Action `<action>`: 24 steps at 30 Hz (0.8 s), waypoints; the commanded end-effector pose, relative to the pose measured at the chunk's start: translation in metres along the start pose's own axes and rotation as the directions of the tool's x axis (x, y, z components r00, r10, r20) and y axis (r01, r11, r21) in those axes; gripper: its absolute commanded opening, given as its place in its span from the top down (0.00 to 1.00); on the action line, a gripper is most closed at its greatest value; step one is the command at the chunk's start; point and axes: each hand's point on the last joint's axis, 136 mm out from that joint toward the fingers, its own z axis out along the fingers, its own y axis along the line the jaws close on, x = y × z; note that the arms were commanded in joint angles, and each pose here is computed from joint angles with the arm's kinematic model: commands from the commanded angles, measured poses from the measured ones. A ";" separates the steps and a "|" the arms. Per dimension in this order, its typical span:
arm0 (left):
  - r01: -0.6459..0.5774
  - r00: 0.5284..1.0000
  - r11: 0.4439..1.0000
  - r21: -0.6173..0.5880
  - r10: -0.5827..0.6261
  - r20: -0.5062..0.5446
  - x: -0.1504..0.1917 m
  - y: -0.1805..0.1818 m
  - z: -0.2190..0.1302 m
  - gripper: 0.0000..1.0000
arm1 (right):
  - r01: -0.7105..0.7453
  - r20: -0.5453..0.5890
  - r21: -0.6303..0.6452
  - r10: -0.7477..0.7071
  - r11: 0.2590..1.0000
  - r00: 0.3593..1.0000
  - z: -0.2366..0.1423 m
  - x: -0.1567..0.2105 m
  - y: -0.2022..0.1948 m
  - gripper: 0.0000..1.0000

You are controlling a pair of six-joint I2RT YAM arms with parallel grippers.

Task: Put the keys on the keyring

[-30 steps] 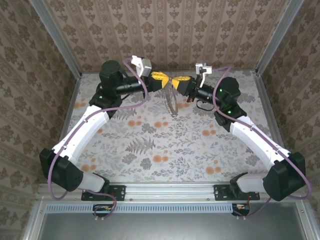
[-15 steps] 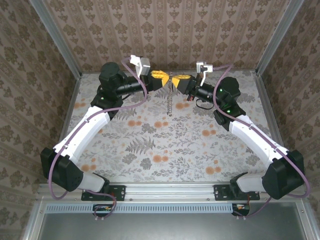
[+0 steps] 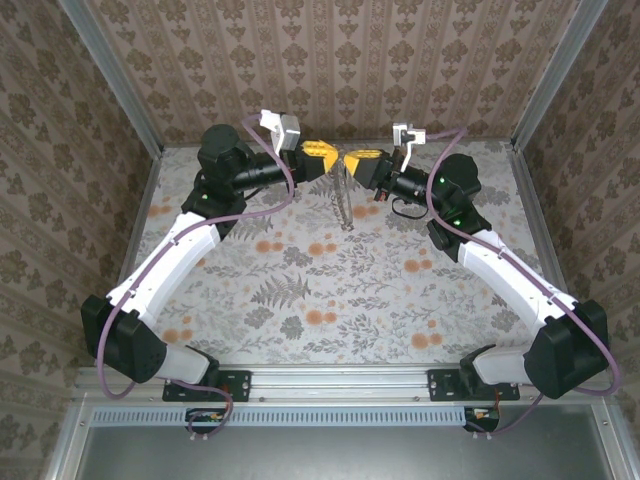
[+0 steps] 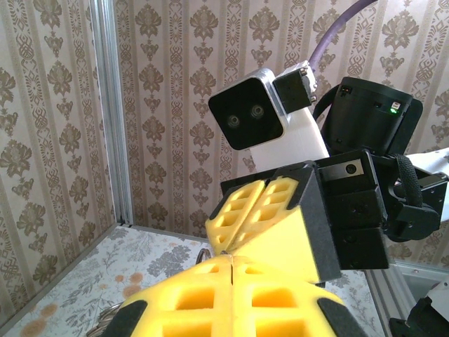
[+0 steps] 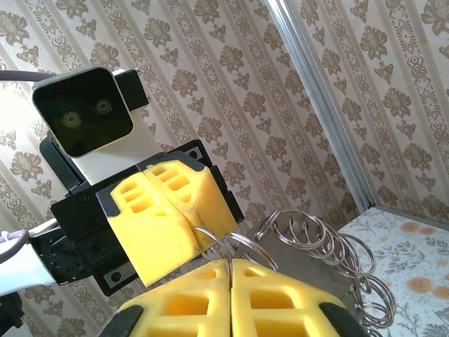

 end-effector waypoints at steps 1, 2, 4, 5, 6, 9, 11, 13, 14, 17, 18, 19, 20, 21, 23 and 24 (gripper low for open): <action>-0.045 0.998 0.998 0.037 0.043 0.049 -0.018 -0.015 -0.001 1.00 | 0.023 0.043 -0.007 -0.023 1.000 0.999 -0.003 -0.015 0.005 0.77; -0.045 0.998 0.998 0.037 0.044 0.050 -0.018 -0.015 -0.001 1.00 | 0.025 0.047 -0.004 -0.025 1.000 0.999 -0.005 -0.016 0.005 0.72; -0.048 0.998 0.998 0.037 0.046 0.050 -0.018 -0.015 -0.001 1.00 | 0.028 0.059 0.003 -0.028 1.000 0.998 -0.008 -0.019 0.005 0.67; -0.046 0.998 0.998 0.037 0.044 0.049 -0.017 -0.015 -0.001 1.00 | 0.030 0.064 0.007 -0.030 1.000 0.997 -0.010 -0.021 0.006 0.66; -0.045 0.998 0.998 0.037 0.044 0.049 -0.017 -0.015 -0.001 1.00 | 0.032 0.069 0.009 -0.033 0.999 0.997 -0.012 -0.023 0.006 0.65; -0.045 0.998 0.998 0.036 0.043 0.049 -0.017 -0.014 0.000 1.00 | 0.043 0.091 0.020 -0.045 0.999 0.995 -0.019 -0.029 0.009 0.62; -0.043 0.998 0.998 0.037 0.041 0.050 -0.017 -0.014 0.000 1.00 | 0.049 0.101 0.028 -0.052 0.998 0.994 -0.023 -0.032 0.009 0.61; -0.043 0.998 0.998 0.034 0.041 0.054 -0.018 -0.014 0.000 1.00 | 0.053 0.108 0.032 -0.057 0.998 0.992 -0.026 -0.035 0.009 0.60; -0.040 0.998 0.999 0.034 0.038 0.055 -0.017 -0.013 0.000 1.00 | 0.052 0.110 0.031 -0.055 0.998 0.992 -0.026 -0.035 0.008 0.59; -0.033 0.998 0.999 0.033 0.031 0.062 -0.018 -0.012 0.001 1.00 | 0.043 0.118 0.009 -0.044 0.999 0.992 -0.026 -0.034 0.007 0.57; -0.030 0.998 0.999 0.032 0.028 0.064 -0.018 -0.012 0.001 1.00 | 0.039 0.122 0.001 -0.039 0.999 0.992 -0.026 -0.034 0.007 0.56; -0.023 0.998 0.999 0.027 0.021 0.067 -0.018 -0.010 0.001 1.00 | 0.033 0.124 -0.008 -0.032 0.999 0.992 -0.025 -0.034 0.006 0.55; -0.016 0.997 1.000 0.026 0.015 0.071 -0.018 -0.009 0.001 1.00 | 0.032 0.130 -0.015 -0.030 0.999 0.991 -0.025 -0.035 0.006 0.54; -0.010 0.997 1.000 0.026 0.008 0.076 -0.019 -0.007 0.001 1.00 | 0.028 0.133 -0.018 -0.026 0.999 0.991 -0.025 -0.035 0.006 0.54; 0.013 0.996 1.000 0.023 -0.015 0.087 -0.018 -0.003 0.001 1.00 | 0.024 0.141 -0.021 -0.021 1.000 0.990 -0.024 -0.036 0.005 0.54; 0.023 0.996 1.000 0.021 -0.025 0.091 -0.018 0.000 0.001 1.00 | 0.023 0.145 -0.024 -0.019 0.999 0.989 -0.024 -0.037 0.005 0.54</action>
